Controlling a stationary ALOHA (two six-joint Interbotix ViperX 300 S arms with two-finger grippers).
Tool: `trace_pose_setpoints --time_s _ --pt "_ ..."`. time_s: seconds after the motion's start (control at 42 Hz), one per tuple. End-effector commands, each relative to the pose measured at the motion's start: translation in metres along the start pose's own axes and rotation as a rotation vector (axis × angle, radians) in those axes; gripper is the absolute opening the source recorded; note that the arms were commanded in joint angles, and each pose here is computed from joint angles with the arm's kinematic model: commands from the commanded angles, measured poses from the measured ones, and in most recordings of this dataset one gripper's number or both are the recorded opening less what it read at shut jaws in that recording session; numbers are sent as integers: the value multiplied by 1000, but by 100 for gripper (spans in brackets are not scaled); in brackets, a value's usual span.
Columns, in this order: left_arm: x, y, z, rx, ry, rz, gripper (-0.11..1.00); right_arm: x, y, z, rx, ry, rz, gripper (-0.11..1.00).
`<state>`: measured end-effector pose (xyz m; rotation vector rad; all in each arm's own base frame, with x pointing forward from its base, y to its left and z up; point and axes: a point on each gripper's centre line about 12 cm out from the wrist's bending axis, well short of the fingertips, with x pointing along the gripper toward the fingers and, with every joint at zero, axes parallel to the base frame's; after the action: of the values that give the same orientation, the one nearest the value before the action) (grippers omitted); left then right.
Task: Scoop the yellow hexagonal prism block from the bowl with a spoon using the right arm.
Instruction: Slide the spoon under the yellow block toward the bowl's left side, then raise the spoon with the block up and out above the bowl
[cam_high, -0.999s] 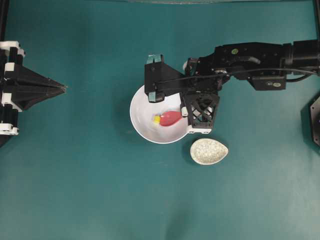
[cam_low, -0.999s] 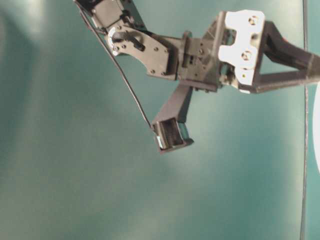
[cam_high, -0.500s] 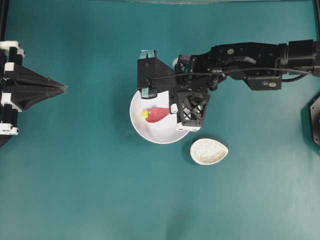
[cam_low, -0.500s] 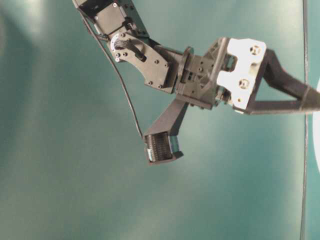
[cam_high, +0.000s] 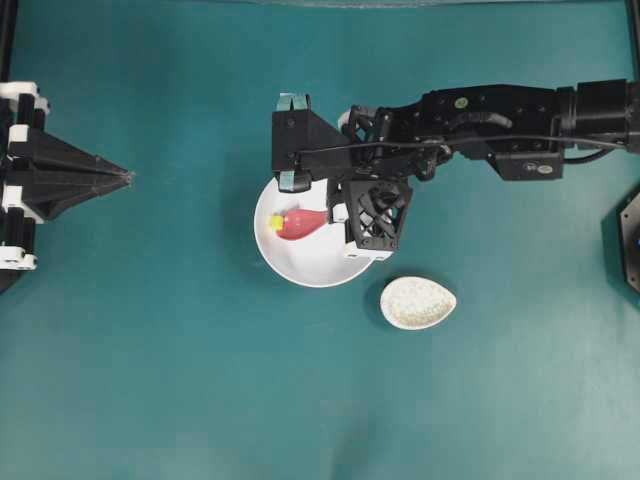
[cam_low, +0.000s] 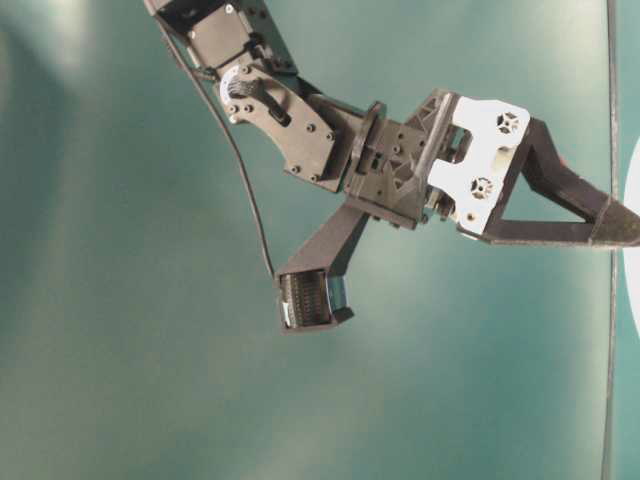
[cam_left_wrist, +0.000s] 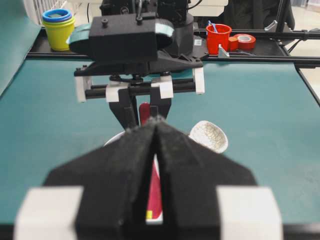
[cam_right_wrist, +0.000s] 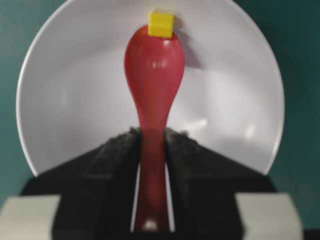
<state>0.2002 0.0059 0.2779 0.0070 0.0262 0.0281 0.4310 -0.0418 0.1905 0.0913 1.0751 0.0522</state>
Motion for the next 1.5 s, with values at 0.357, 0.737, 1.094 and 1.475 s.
trace_pose_setpoints --time_s 0.357,0.737,1.094,1.475 --pt "2 0 9 0 -26 0 1 -18 2 16 -2 -84 -12 23" --pt "2 0 9 1 -25 1 0 -21 1 10 12 -132 -25 23" --pt "2 0 10 2 -26 -1 1 -27 0 1 23 -212 -49 23" --pt "2 0 10 0 -26 1 1 -61 2 0 20 -389 -87 23"
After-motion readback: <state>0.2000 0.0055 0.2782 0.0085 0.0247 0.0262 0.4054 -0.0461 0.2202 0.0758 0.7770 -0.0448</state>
